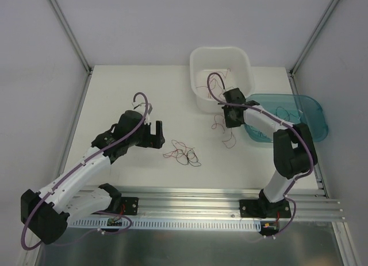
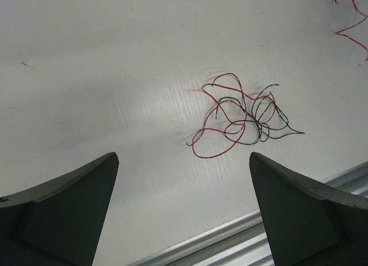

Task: Untangle the cables

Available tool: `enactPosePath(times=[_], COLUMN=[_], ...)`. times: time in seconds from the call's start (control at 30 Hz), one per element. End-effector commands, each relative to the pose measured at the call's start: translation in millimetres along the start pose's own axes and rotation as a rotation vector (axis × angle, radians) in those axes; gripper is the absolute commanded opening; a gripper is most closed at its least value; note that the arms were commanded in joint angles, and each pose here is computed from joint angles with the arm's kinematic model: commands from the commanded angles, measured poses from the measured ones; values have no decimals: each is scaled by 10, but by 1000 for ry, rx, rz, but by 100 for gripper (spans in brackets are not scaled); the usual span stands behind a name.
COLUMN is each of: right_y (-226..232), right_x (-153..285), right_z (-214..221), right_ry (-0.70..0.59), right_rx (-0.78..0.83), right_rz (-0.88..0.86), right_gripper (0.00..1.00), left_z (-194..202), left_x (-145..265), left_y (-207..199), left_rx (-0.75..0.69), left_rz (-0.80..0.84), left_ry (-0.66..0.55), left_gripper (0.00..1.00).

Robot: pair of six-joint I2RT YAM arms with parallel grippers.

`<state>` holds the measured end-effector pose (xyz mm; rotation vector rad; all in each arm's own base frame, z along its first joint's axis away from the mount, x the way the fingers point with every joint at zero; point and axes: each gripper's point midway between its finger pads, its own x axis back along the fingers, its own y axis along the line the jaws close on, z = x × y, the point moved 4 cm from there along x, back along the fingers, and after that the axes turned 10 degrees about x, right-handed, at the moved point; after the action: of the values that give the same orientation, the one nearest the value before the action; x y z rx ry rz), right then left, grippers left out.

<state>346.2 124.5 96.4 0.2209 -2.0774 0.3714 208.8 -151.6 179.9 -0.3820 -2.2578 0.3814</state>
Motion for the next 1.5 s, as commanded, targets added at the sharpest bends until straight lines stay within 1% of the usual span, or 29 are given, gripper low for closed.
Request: enactPosePath(times=[0.0,0.03,0.07,0.1,0.13,0.17,0.23,0.3,0.33,0.37,0.43,0.47,0.57,0.6,0.67,0.73,0.77,0.83,0.93,0.97,1.1,1.13,1.17,1.2,1.23,1.27,1.3,1.4,1.47], right_y=[73,119,135,141,186,168,193,158,148,121,62,13,-89,-159,-218,-343,-370,-485,-572,-566,-641,-655,-671,-657,-647,-629,-584,-419,-348], right_x=[202,273,315,455,544,710,907,1218,1337,1523,1775,1964,2272,2506,2625,2791,2743,2776,2577,2442,2097,2033,2018,1828,1794,1748,1744,1725,1852], right_z=[15,24,81,42,83,28,43,-88,-77,-213,-301,-453,-702,-890,-1083,-1324,-1414,-1629,-1887,-1994,-2238,-2273,-2324,-2336,-2348,-2352,-2337,-2202,-2078], right_ry=[-53,-62,-59,-94,-85,-126,-132,-207,-207,-259,-308,-371,-468,-551,-610,-703,-709,-768,-779,-768,-761,-753,-755,-714,-707,-696,-687,-654,-660], right_rx=[1,17,28,33,54,68,99,112,123,131,142,151,153,148,138,113,109,77,46,43,-4,-14,-35,-34,-36,-33,-28,-1,12], right_rz=[-55,-78,-88,-101,-120,-123,-139,-147,-153,-155,-151,-141,-109,-85,-47,30,60,129,183,188,215,222,222,222,218,211,177,83,39], right_gripper=[8,1,1,1,1,0,1,0,0,1,1,1,1,1,1,1,1,1,0,1,1,3,9,31,43,52,64,76,77], left_z=[-153,-179,-191,-214,-234,-258,-266,-262,-231,-221,-151,-134,-156,-154,-146,-142,-129,-120,-110,-103,-101,-104,-98,-101,-98,-89,-84,-76,-73], left_x=[124,129,135,142,140,142,127,87,62,32,-25,-49,-56,-61,-77,-83,-89,-95,-113,-114,-113,-115,-121,-116,-120,-127,-129,-136,-144], left_y=[120,179,209,236,296,328,424,519,573,585,585,589,591,598,610,613,619,618,634,641,640,637,638,631,629,624,613,594,592], left_rx=[-74,-75,-96,-103,-105,-119,-127,-128,-123,-110,-106,-108,-116,-118,-121,-123,-125,-128,-133,-134,-136,-136,-136,-136,-136,-134,-135,-133,-133], left_rz=[-49,-72,-82,-91,-116,-130,-176,-220,-242,-244,-225,-225,-230,-234,-241,-241,-242,-240,-248,-251,-249,-247,-247,-243,-242,-235,-229,-216,-212], left_ry=[-63,-71,-75,-82,-88,-95,-101,-96,-89,-89,-65,-52,-55,-55,-47,-46,-39,-33,-26,-23,-24,-23,-21,-21,-17,-13,-8,-1,3], left_gripper=[99,99,99,99,99,99,99,99,99,99,99,99,99,99,99,99,99,99,99,99,99,99,99,99,99,99,99,99,99])
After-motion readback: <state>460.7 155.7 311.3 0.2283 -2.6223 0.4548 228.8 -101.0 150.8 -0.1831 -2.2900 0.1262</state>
